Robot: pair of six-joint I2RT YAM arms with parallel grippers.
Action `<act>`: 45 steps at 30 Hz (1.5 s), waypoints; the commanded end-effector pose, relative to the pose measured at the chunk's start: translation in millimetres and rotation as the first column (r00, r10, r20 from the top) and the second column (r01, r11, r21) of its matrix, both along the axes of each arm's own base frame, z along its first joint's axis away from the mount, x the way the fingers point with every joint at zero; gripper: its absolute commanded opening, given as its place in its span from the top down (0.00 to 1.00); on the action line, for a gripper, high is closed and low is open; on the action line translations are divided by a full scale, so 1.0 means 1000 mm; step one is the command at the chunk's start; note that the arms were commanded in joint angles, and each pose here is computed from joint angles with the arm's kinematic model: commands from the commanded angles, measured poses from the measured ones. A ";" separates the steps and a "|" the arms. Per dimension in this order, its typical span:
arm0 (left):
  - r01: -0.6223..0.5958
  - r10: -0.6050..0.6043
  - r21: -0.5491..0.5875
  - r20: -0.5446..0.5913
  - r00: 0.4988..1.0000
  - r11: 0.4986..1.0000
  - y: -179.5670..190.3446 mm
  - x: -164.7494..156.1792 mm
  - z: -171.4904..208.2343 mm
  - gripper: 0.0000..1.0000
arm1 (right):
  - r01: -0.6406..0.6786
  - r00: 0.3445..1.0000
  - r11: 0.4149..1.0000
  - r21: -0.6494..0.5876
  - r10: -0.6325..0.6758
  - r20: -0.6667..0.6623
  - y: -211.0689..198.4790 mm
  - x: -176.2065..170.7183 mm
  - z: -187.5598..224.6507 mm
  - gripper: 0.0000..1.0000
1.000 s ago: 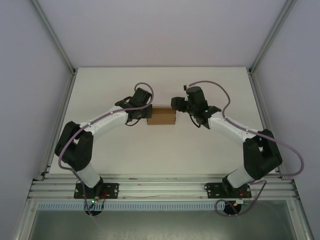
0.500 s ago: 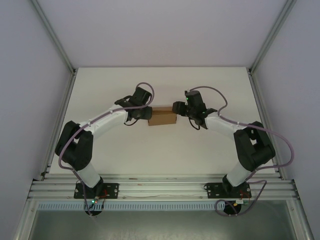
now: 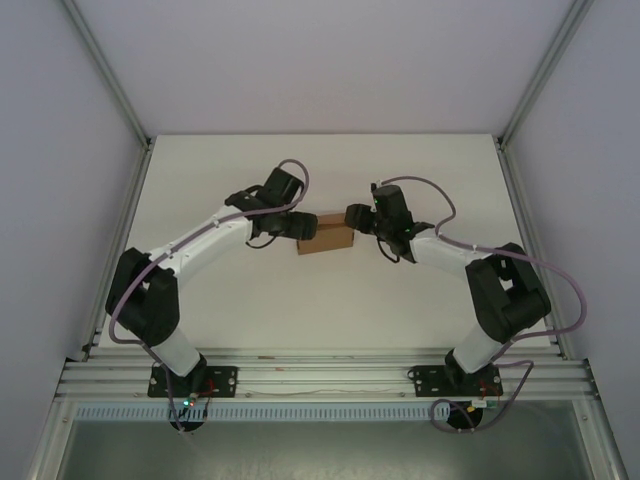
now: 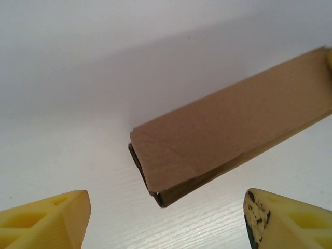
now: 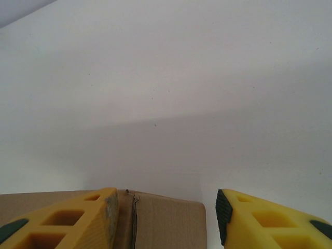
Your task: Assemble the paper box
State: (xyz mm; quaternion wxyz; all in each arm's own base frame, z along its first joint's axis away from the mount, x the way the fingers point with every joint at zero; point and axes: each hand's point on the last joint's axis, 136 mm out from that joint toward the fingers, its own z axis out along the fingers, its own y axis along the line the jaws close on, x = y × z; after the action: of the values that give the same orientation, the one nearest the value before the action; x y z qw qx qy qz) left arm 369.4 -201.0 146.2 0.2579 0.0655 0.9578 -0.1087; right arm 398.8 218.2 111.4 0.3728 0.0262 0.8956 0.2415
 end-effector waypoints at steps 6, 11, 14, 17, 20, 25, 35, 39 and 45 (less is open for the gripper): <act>-0.114 0.117 -0.184 0.001 0.993 0.976 0.015 0.033 0.015 0.28 | -0.030 0.975 0.991 -0.132 0.000 -0.223 -0.019 -0.042 -0.068 0.50; -0.133 0.119 -0.236 -0.070 0.990 0.963 0.015 0.027 -0.017 0.39 | -0.018 0.974 0.990 -0.142 -0.015 -0.227 -0.022 -0.042 -0.071 0.50; -0.160 0.132 -0.268 -0.122 0.984 0.950 0.018 0.017 -0.044 0.43 | -0.001 0.971 0.987 -0.159 -0.038 -0.237 -0.027 -0.045 -0.077 0.51; -0.211 0.167 -0.268 -0.178 0.970 0.940 0.029 0.003 -0.076 0.52 | -0.027 0.969 0.989 -0.146 -0.010 -0.246 -0.025 -0.051 -0.084 0.52; -0.222 0.158 -0.307 -0.219 0.963 0.925 0.028 -0.012 -0.101 0.55 | -0.053 0.964 0.990 -0.128 0.017 -0.266 -0.023 -0.058 -0.095 0.54; -0.233 0.157 -0.312 -0.248 0.956 0.921 0.032 -0.033 -0.139 0.76 | -0.137 0.963 0.990 -0.020 0.128 -0.237 -0.010 -0.069 -0.111 0.65; -0.167 0.117 -0.426 -0.140 0.983 0.889 0.021 -0.047 -0.156 1.00 | -0.228 0.967 0.974 -0.005 0.226 -0.117 -0.010 -0.086 -0.138 0.94; -0.119 0.082 -0.361 -0.117 0.990 0.925 0.014 -0.050 -0.159 1.00 | -0.224 0.971 0.974 -0.011 0.223 -0.086 -0.012 -0.086 -0.137 1.00; -0.116 0.102 -0.362 -0.056 0.993 0.925 0.012 -0.042 -0.139 1.00 | -0.229 0.971 0.973 0.015 0.229 -0.073 -0.002 -0.073 -0.111 0.96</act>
State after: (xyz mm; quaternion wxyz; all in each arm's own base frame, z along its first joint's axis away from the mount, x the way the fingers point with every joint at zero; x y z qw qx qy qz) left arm 386.7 -203.4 104.2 0.4047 -0.0343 0.8388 -0.3625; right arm 389.0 227.3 114.9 0.5068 -0.0450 0.7881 0.3465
